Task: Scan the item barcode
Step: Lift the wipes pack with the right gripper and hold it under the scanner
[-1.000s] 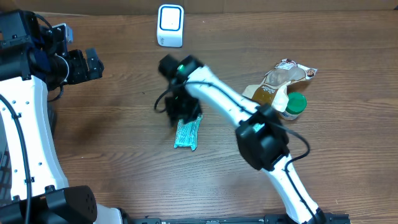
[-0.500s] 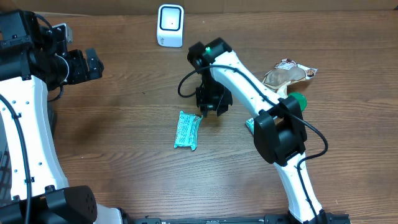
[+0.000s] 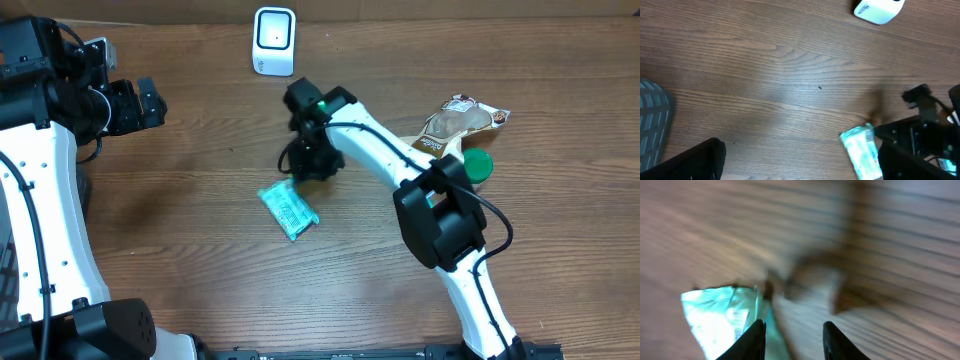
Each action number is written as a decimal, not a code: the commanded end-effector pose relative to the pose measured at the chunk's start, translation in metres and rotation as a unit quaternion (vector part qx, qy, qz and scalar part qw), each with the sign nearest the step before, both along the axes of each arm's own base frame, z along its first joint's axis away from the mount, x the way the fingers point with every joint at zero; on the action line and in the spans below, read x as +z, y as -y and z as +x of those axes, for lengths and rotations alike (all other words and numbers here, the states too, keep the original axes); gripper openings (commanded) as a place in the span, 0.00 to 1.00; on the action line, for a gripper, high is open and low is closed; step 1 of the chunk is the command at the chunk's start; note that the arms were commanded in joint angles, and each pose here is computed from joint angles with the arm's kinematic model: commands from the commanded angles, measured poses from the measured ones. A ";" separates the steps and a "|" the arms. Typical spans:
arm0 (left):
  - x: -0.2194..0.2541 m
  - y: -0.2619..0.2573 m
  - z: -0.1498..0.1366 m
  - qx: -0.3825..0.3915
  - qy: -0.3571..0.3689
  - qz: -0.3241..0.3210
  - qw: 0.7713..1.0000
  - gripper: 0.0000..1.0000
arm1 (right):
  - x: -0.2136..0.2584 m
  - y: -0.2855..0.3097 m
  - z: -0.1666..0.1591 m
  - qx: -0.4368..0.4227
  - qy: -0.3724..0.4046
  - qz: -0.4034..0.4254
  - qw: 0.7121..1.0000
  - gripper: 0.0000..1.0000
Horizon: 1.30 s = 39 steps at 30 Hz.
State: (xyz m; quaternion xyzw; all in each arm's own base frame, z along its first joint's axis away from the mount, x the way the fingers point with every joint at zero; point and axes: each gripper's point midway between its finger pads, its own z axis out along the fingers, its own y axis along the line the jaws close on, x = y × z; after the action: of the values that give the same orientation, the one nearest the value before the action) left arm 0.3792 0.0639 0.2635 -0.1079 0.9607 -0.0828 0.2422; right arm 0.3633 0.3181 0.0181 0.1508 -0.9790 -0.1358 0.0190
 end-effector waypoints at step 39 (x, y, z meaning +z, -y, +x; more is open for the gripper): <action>0.006 -0.002 0.003 0.009 0.009 -0.001 1.000 1.00 | -0.018 -0.002 -0.078 -0.096 -0.159 0.009 0.983 0.59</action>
State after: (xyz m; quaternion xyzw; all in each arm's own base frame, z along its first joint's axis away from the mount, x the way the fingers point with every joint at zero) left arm 0.3792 0.0639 0.2635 -0.1079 0.9607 -0.0830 0.2420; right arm 0.2853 0.3289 0.0098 0.0550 -0.9673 -0.1841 0.1658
